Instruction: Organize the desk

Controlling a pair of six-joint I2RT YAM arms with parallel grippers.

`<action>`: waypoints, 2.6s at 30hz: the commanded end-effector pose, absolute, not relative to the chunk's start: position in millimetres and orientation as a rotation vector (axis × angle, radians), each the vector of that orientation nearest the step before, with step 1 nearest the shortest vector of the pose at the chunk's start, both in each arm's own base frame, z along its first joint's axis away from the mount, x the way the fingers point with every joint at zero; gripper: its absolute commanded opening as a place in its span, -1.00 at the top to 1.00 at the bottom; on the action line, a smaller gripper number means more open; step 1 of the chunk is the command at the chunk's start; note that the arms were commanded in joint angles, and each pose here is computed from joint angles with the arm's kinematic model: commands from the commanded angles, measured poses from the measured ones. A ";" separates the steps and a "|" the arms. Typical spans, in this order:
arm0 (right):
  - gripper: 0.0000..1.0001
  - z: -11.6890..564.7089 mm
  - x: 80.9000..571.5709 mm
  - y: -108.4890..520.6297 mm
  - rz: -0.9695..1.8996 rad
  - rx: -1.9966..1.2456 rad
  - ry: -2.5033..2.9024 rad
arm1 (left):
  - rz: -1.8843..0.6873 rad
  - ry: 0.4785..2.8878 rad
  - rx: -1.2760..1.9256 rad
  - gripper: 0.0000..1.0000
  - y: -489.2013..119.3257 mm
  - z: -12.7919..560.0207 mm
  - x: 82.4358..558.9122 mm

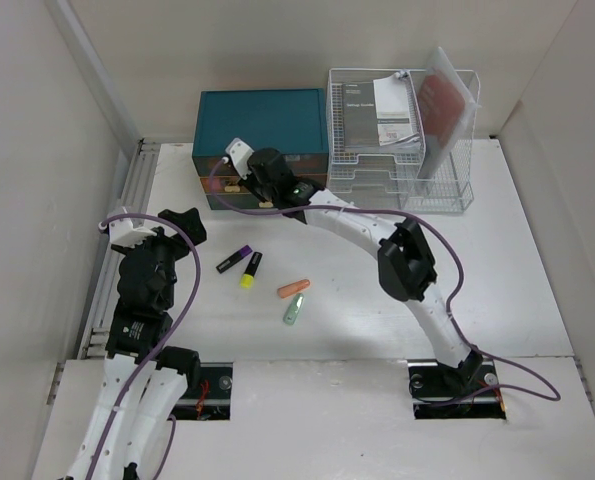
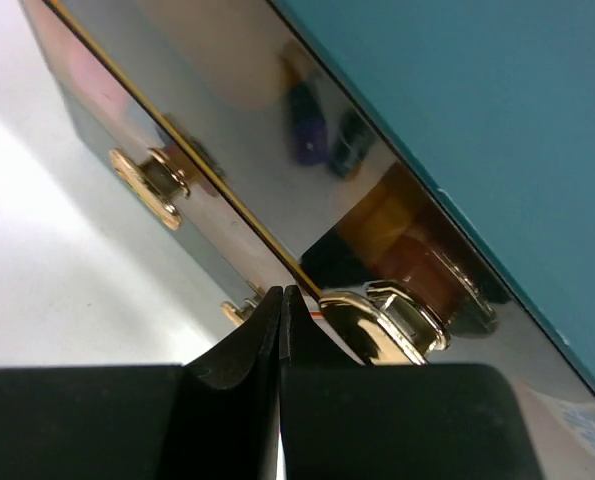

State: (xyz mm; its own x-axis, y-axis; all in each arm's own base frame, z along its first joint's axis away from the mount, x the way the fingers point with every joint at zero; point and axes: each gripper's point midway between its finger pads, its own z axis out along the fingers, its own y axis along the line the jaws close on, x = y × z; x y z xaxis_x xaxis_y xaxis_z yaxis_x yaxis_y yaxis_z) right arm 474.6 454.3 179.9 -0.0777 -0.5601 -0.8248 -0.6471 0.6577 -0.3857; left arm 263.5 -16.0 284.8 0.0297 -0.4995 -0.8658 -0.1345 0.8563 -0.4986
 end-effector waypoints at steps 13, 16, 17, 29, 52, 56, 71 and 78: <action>0.99 216.1 447.0 445.0 0.202 -0.906 1.715 | -0.315 1.479 -0.517 -0.96 -14.9 302.0 262.0; 0.59 222.7 430.6 428.7 0.193 -0.869 1.743 | -0.325 1.473 -0.510 -0.96 -16.2 304.2 260.3; 0.28 222.6 430.4 420.5 0.167 -0.839 1.759 | -0.325 1.473 -0.510 -0.96 -16.2 304.2 260.3; -0.61 188.7 411.1 372.1 0.240 -0.572 1.964 | -0.358 1.494 -0.489 -0.96 -24.0 299.4 263.5; -0.37 172.3 468.2 355.4 0.388 -0.038 2.008 | -0.365 1.496 -0.482 -0.96 -25.8 297.2 264.3; -0.37 170.9 467.7 361.1 0.418 -0.043 2.016 | -0.365 1.496 -0.482 -0.96 -25.8 297.2 264.3; -0.37 169.7 483.6 369.3 0.438 -0.013 2.001 | -0.372 1.499 -0.475 -0.96 -27.4 297.2 264.2; -0.37 170.8 492.0 365.2 0.398 0.023 1.978 | -0.365 1.496 -0.482 -0.96 -26.0 295.1 265.2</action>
